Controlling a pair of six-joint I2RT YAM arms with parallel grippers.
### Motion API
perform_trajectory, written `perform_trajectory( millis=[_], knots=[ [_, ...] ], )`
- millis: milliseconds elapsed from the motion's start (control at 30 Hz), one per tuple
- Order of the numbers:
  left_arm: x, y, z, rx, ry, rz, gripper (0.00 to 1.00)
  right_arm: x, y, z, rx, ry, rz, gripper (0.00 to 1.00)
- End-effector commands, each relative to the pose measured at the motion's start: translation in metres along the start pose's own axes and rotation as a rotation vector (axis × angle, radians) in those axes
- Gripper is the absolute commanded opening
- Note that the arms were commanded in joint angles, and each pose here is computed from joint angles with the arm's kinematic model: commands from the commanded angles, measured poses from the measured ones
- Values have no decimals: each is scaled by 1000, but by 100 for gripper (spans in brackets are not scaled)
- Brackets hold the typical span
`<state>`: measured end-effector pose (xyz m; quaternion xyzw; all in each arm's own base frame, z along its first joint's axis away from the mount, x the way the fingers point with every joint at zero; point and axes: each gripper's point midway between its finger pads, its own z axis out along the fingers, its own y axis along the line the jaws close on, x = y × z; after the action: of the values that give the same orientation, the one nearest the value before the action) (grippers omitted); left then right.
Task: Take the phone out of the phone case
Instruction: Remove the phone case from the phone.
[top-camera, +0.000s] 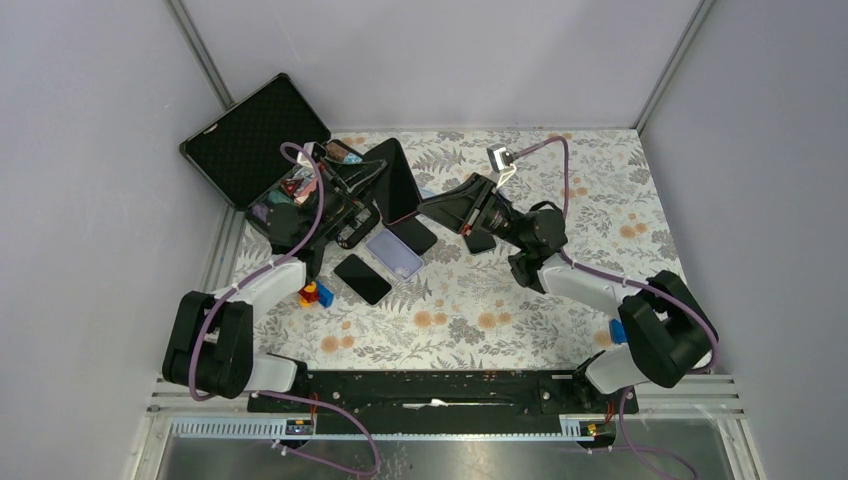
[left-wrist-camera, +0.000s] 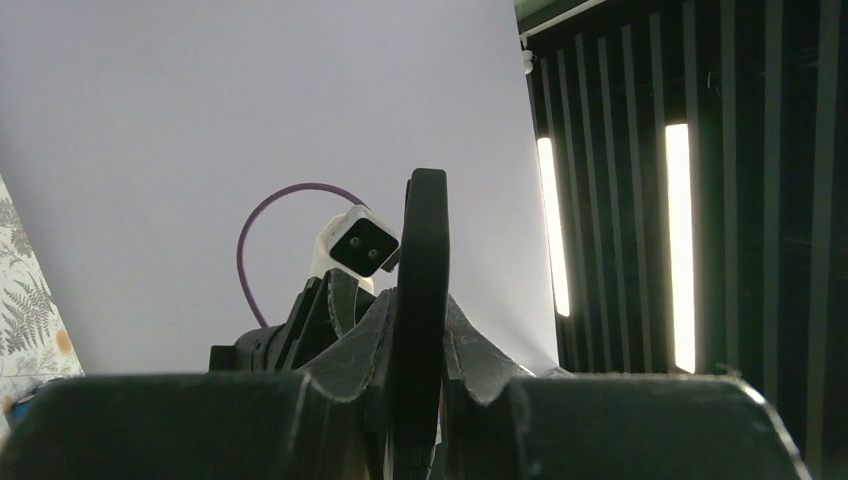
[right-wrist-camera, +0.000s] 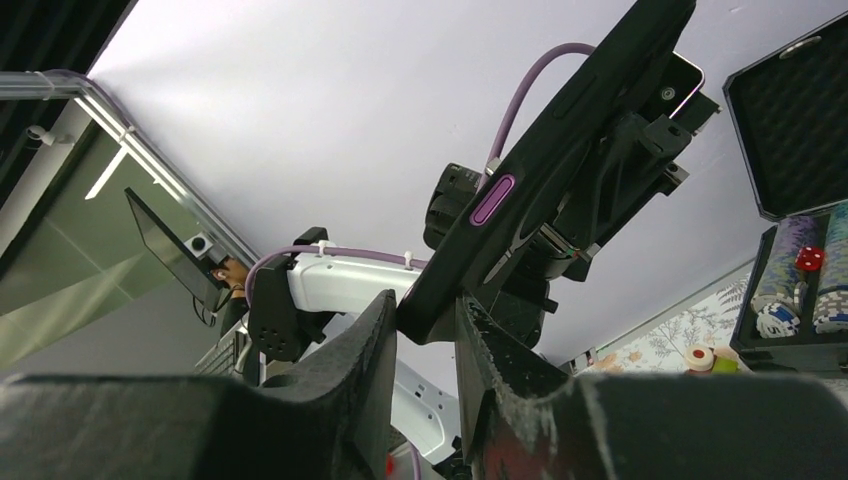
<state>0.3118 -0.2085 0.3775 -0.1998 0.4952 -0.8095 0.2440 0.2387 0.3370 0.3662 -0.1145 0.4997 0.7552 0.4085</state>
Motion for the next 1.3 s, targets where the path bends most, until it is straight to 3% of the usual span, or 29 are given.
perform_trajectory(
  millis=[0,467,700,900,1100,1267],
  knots=[
    [23,-64,-7,183,90,-117,0,-2,-1,-6,-35,8,-64,19],
    [31,-71,-12,182,115,-161,0,17,-33,-13,-38,178,-189,32],
    [31,-69,-11,175,123,-154,0,24,-26,-12,-77,296,-234,36],
    [34,-72,-10,176,135,-144,0,33,-47,-21,22,394,-285,37],
    [33,-72,-10,178,134,-136,0,22,-72,-24,196,353,-311,38],
    [30,-69,-8,176,123,-124,0,13,-63,-25,204,276,-319,50]
  ],
)
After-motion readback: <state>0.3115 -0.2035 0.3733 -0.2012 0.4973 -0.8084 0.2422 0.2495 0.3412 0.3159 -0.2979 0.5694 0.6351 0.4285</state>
